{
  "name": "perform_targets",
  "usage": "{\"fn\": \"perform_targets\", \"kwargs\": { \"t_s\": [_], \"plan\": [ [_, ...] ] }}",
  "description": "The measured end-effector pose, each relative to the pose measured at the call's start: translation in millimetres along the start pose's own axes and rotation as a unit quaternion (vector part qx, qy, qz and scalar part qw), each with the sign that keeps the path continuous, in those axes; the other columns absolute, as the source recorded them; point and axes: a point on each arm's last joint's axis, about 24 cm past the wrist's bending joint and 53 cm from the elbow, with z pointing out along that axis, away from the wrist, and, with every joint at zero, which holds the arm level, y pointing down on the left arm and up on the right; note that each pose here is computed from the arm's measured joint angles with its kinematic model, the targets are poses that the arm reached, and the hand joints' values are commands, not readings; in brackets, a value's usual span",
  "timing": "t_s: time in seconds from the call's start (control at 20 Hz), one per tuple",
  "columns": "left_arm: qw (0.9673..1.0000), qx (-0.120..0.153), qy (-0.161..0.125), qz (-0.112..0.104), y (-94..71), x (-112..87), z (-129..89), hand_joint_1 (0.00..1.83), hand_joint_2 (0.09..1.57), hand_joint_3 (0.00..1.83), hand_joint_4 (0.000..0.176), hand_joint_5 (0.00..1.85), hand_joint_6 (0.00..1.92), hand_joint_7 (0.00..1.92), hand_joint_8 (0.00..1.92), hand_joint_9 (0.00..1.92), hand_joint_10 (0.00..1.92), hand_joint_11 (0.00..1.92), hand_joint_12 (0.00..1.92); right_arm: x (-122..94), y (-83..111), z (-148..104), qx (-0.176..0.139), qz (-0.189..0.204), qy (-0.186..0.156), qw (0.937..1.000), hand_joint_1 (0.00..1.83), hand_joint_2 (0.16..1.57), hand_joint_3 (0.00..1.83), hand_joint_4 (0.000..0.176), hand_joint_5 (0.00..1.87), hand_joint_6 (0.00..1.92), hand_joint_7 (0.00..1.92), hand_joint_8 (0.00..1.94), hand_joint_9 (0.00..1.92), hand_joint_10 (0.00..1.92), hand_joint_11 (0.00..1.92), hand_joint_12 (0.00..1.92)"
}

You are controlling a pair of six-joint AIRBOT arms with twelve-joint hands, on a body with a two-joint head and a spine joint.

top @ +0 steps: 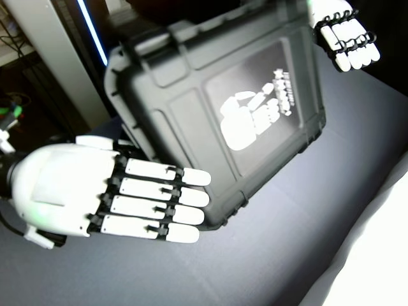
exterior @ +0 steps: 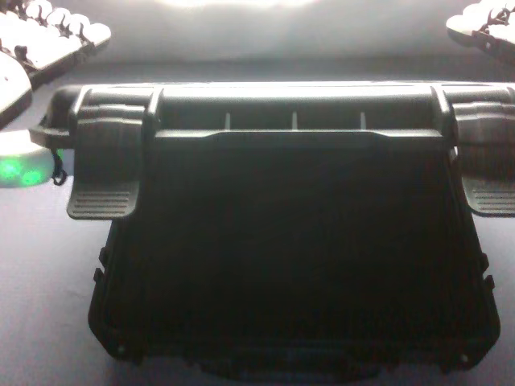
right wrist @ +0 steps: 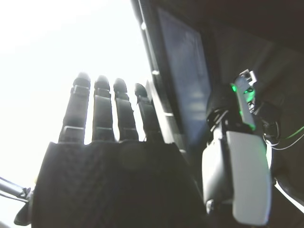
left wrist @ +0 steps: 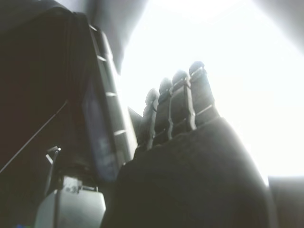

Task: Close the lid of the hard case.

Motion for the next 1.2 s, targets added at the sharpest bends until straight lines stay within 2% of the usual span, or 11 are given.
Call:
{"fn": "perform_targets", "kwargs": {
  "t_s": [0.15, 0.25, 0.3, 0.4, 0.6, 0.8, 1.0, 1.05, 1.1, 1.15, 1.2],
  "plan": [
    [1.0000, -0.004, -0.003, -0.006, 3.3, 0.2, -3, 0.00, 1.18, 0.01, 0.000, 0.07, 0.01, 0.09, 0.01, 0.08, 0.02, 0.08, 0.04, 3, -3.9, -3, 0.004, 0.009, -0.001, 1.0000, 0.23, 1.13, 0.00, 0.042, 0.02, 0.00, 0.00, 0.00, 0.00, 0.00, 0.05, 0.02],
    [1.0000, -0.006, -0.001, -0.007, 5.1, 1.6, -4, 0.00, 1.19, 0.01, 0.000, 0.07, 0.00, 0.08, 0.00, 0.07, 0.01, 0.07, 0.04, 6, -7.5, -5, 0.009, 0.015, 0.003, 0.9998, 0.24, 1.13, 0.00, 0.005, 0.03, 0.01, 0.01, 0.00, 0.00, 0.00, 0.04, 0.02],
    [1.0000, -0.006, 0.000, -0.007, 5.3, 2.1, -4, 0.00, 1.21, 0.02, 0.000, 0.06, 0.00, 0.08, 0.00, 0.07, 0.01, 0.07, 0.04, 7, -8.1, -6, 0.009, 0.018, 0.004, 0.9998, 0.24, 1.12, 0.00, 0.012, 0.02, 0.00, 0.00, 0.00, 0.00, 0.00, 0.02, 0.01],
    [0.9999, -0.008, 0.004, -0.008, 7.1, 4.8, -6, 0.00, 1.21, 0.01, 0.000, 0.05, 0.00, 0.07, 0.00, 0.07, 0.01, 0.05, 0.04, 10, -10.6, -10, 0.014, 0.025, 0.006, 0.9996, 0.24, 1.13, 0.00, 0.000, 0.02, 0.00, 0.00, 0.00, 0.00, 0.00, 0.02, 0.01],
    [0.9996, -0.010, 0.024, -0.011, 5.3, 18.9, -15, 0.00, 1.23, 0.02, 0.000, 0.05, 0.00, 0.07, 0.00, 0.05, 0.00, 0.04, 0.04, 16, -13.7, -20, 0.023, 0.024, 0.020, 0.9993, 0.27, 1.17, 0.01, 0.000, 0.01, 0.00, 0.01, 0.00, 0.00, 0.00, 0.06, 0.03],
    [0.9991, -0.019, 0.038, -0.001, 9.1, 22.3, -33, 0.02, 1.26, 0.01, 0.000, 0.03, 0.00, 0.03, 0.00, 0.04, 0.00, 0.00, 0.00, 18, -19.3, -34, 0.038, 0.019, 0.032, 0.9986, 0.26, 1.18, 0.01, 0.007, 0.00, 0.00, 0.00, 0.00, 0.00, 0.00, 0.04, 0.03],
    [0.9974, -0.035, 0.061, 0.012, 14.2, 30.3, -56, 0.01, 1.28, 0.01, 0.000, 0.04, 0.00, 0.05, 0.01, 0.07, 0.01, 0.00, 0.00, 20, -21.8, -43, 0.045, 0.021, 0.037, 0.9981, 0.26, 1.18, 0.00, 0.000, 0.01, 0.00, 0.00, 0.00, 0.01, 0.00, 0.06, 0.03],
    [0.9976, -0.040, 0.057, 0.010, 15.5, 25.7, -62, 0.03, 1.34, 0.01, 0.000, 0.02, 0.00, 0.01, 0.00, 0.03, 0.00, 0.00, 0.00, 20, -20.6, -43, 0.044, 0.021, 0.036, 0.9982, 0.23, 1.17, 0.00, 0.000, 0.01, 0.00, 0.01, 0.00, 0.01, 0.00, 0.06, 0.04],
    [0.9983, -0.043, 0.038, 0.006, 17.2, 15.5, -66, 0.04, 1.36, 0.01, 0.000, 0.02, 0.00, 0.01, 0.00, 0.02, 0.00, 0.00, 0.00, 18, -19.4, -44, 0.042, 0.022, 0.034, 0.9983, 0.29, 1.18, 0.00, 0.018, 0.01, 0.00, 0.00, 0.00, 0.00, 0.00, 0.02, 0.02],
    [0.9985, -0.045, 0.031, 0.008, 18.6, 10.8, -68, 0.04, 1.36, 0.01, 0.000, 0.02, 0.00, 0.01, 0.00, 0.02, 0.00, 0.00, 0.00, 18, -18.6, -44, 0.040, 0.022, 0.032, 0.9984, 0.29, 1.18, 0.00, 0.018, 0.01, 0.00, 0.00, 0.00, 0.00, 0.00, 0.02, 0.02],
    [0.9987, -0.049, 0.015, 0.009, 21.5, 1.5, -71, 0.06, 1.35, 0.01, 0.000, 0.01, 0.00, 0.00, 0.00, 0.02, 0.00, 0.00, 0.00, 17, -17.4, -44, 0.037, 0.022, 0.030, 0.9986, 0.32, 1.17, 0.00, 0.029, 0.01, 0.00, 0.00, 0.00, 0.00, 0.00, 0.01, 0.01]
  ]
}}
